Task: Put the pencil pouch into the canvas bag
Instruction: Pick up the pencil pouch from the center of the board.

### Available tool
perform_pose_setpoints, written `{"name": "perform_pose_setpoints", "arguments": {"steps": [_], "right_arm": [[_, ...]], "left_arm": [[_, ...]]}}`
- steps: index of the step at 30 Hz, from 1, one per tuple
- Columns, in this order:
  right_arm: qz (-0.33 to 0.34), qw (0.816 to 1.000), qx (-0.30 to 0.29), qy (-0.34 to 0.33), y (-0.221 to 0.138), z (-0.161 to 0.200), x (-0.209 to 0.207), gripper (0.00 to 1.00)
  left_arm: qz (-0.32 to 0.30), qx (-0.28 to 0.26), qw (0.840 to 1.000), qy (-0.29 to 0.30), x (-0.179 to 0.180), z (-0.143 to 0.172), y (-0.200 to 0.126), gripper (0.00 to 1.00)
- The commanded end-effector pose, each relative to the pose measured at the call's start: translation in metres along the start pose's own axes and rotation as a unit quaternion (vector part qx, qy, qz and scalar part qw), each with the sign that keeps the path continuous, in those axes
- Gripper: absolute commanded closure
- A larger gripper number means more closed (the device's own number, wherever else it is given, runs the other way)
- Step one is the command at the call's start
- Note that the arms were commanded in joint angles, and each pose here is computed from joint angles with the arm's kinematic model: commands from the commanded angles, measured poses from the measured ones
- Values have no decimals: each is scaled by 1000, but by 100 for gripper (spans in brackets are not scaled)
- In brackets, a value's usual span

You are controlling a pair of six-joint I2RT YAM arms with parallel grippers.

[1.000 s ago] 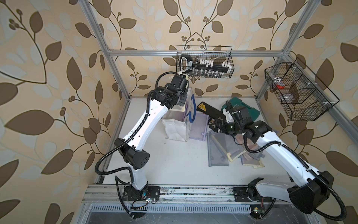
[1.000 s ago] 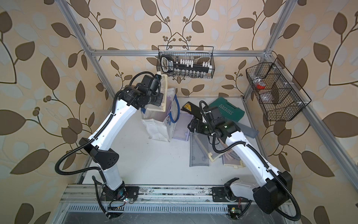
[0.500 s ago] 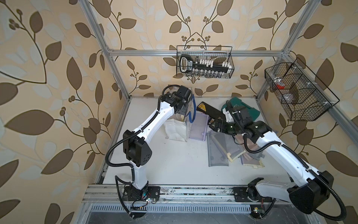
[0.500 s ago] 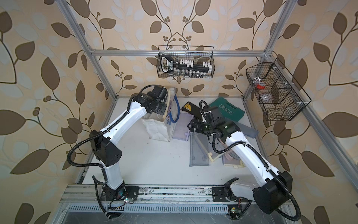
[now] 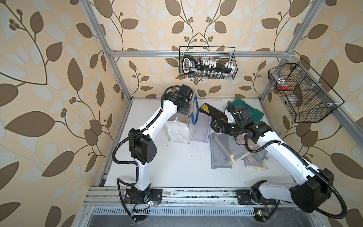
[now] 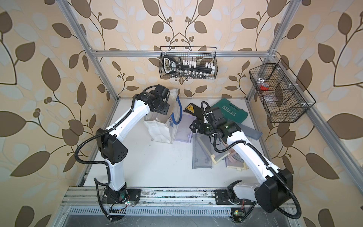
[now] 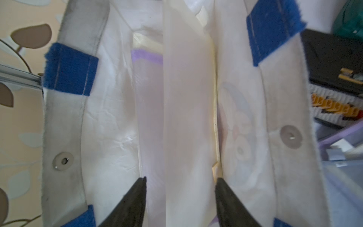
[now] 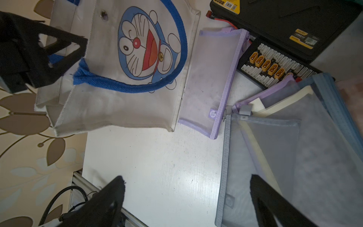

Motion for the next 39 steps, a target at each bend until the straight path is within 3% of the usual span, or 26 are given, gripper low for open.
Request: {"name": "perform_pose_setpoints", "arguments": {"steps": [1, 4, 11, 17, 23, 34, 39], "right_arm": [[-3, 1000, 6, -7, 14, -1, -4, 3], [-3, 1000, 14, -10, 32, -5, -9, 5], [-15, 998, 62, 4, 91, 3, -25, 12], [-24, 996, 88, 12, 132, 7, -33, 15], [-18, 995, 95, 5, 157, 1, -44, 19], [-33, 994, 103, 19, 195, 2, -67, 27], [-60, 991, 117, 22, 218, 5, -67, 36]], "left_arm": [[24, -27, 999, -25, 11, -6, -57, 28], [40, -36, 998, -38, 18, 1, -86, 17], [133, -8, 988, -74, 13, 64, -124, 2], [242, 26, 965, -99, -3, 120, -143, 1], [277, 67, 952, -112, -10, 160, -141, 1], [313, 70, 937, -136, -11, 164, -157, 1], [327, 72, 931, -147, -15, 159, -164, 1]]}}
Point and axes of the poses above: each gripper's point midway between its finger pads, its own y axis out along the fingers, its own x axis along the line the jaws close on, z = x × y, the point moved 4 cm from there along -y, back along the fingers, and after that the axes turned 14 degrees about -y, right-handed, at the moved point
